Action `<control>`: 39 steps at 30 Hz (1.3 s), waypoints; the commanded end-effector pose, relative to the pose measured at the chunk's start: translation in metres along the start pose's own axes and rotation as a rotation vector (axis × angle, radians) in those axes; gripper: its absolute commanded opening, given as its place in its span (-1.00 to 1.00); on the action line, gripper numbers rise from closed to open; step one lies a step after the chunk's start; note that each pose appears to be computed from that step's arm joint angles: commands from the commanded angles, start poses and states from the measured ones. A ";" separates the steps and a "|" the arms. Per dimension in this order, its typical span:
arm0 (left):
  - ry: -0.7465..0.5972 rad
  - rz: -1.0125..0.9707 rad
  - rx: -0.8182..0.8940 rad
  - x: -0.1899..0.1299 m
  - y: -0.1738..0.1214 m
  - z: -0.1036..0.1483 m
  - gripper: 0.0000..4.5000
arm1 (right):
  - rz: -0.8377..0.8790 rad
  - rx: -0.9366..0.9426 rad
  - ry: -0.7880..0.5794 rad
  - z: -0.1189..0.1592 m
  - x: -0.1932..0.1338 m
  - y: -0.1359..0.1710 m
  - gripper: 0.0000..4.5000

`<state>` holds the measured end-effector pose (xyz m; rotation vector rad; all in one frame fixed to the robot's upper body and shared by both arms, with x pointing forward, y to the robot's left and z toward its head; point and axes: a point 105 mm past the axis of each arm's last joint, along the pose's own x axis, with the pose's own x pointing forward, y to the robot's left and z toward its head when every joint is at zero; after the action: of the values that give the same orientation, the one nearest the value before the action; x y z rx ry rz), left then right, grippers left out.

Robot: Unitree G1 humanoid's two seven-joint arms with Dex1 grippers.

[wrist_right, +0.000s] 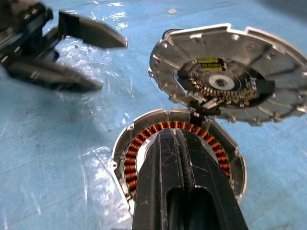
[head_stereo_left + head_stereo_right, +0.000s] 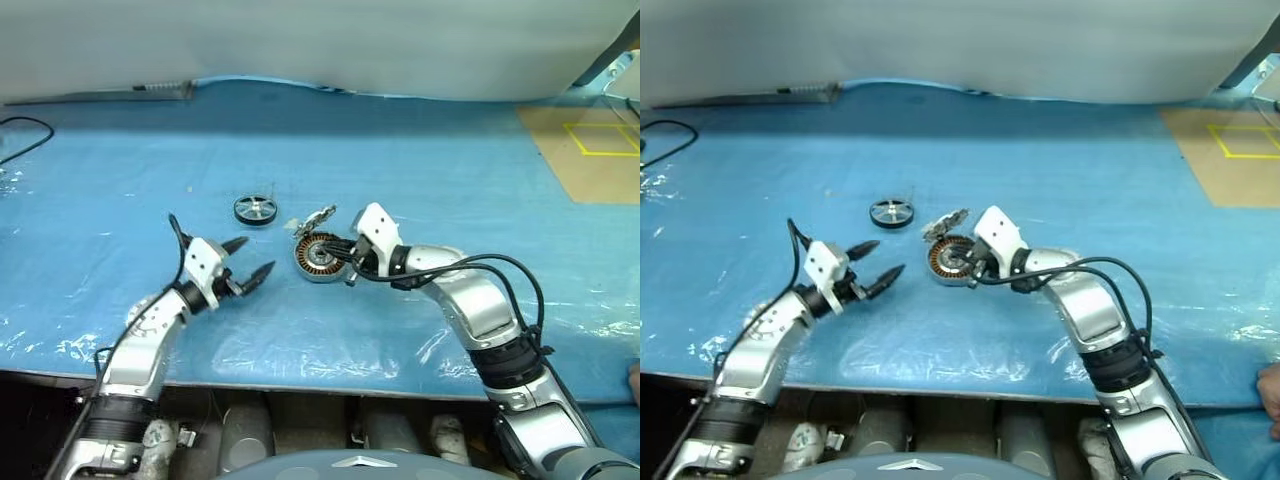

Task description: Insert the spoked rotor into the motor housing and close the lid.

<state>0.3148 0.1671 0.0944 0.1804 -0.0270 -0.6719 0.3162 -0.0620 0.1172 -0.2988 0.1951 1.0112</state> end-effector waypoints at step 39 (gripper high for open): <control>0.353 -0.119 0.016 0.101 0.071 0.009 0.18 | -0.072 0.075 -0.136 -0.022 -0.011 0.004 -1.00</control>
<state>0.4343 0.1559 0.1101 0.2858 0.3124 -0.7704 0.3064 -0.0807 0.0887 -0.1566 0.1478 0.9341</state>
